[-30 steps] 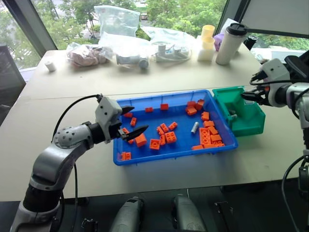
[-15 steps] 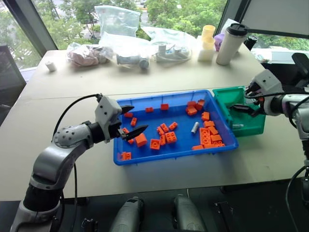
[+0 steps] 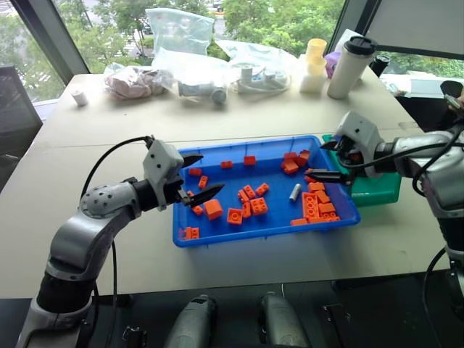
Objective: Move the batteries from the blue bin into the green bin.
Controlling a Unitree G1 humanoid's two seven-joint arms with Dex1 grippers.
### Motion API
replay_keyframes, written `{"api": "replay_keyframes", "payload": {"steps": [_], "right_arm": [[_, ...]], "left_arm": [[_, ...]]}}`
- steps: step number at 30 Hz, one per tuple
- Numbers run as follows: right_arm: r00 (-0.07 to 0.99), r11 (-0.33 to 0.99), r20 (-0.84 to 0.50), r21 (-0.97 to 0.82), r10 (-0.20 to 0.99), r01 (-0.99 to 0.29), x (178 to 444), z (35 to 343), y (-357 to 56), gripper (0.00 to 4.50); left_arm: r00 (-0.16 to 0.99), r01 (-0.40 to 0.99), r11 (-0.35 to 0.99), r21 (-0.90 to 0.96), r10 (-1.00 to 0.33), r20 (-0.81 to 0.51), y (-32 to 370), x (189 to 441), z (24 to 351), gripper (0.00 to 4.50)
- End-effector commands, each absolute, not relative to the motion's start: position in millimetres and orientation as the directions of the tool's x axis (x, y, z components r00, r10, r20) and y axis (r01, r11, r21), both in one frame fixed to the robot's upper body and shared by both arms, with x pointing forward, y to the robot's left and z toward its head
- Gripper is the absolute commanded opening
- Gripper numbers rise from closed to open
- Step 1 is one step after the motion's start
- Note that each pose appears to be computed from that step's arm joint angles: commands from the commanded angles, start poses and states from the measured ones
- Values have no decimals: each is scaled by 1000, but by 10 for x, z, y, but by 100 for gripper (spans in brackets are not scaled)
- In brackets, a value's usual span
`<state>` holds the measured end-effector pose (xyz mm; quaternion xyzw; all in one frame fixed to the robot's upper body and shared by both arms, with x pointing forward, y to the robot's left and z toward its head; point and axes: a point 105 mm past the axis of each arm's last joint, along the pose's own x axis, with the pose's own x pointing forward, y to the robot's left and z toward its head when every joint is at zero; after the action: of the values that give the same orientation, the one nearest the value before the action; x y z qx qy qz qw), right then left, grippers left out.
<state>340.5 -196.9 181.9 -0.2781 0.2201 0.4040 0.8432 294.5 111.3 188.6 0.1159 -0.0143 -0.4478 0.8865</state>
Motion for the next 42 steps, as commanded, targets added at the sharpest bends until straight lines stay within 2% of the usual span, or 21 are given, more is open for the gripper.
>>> {"api": "replay_keyframes", "payload": {"steps": [1,5,11,24,27,30,33,35,36,39,40,42], "right_arm": [[504,472,-625,-235,596,-850,3391,1659,-1888,447],[456,440,-655,-204,603,-875,3400,1466,-1792,447],[471,485,-651,-177,595,-856,3536,1351,-1769,447],[465,465,-676,-200,572,-862,3499,1291,-1769,447],[469,467,-677,-204,568,-860,3494,1279,-1766,371],[468,472,-683,-201,560,-858,3486,1255,-1768,225],[469,474,-682,-200,561,-857,3468,1268,-1770,220],[506,467,-662,-257,553,-846,3493,1367,-1765,220],[551,485,-619,-295,559,-823,3552,1521,-1752,220],[715,643,-424,-325,556,-693,3792,2096,-1809,220],[745,678,-387,-320,544,-662,3835,2190,-1839,220],[821,750,-354,-350,449,-561,3883,2366,-2121,220]], "left_arm": [[598,783,569,250,-800,-52,1103,2926,1969,450],[608,777,579,249,-792,-56,1134,2913,1961,450],[611,774,583,245,-790,-49,1129,2893,1974,450],[620,768,591,247,-782,-59,1159,2872,1955,450],[619,768,590,248,-783,-57,1146,2885,1959,450],[618,769,588,250,-784,-56,1143,2902,1968,450],[617,770,587,252,-785,-59,1151,2905,1965,450],[615,772,583,253,-786,-62,1149,2907,1959,450],[614,772,583,252,-787,-60,1145,2907,1962,450],[613,773,583,251,-788,-57,1138,2908,1968,450],[613,773,583,251,-788,-57,1138,2906,1966,450],[616,770,585,254,-786,-55,1143,2916,1965,450]]}}
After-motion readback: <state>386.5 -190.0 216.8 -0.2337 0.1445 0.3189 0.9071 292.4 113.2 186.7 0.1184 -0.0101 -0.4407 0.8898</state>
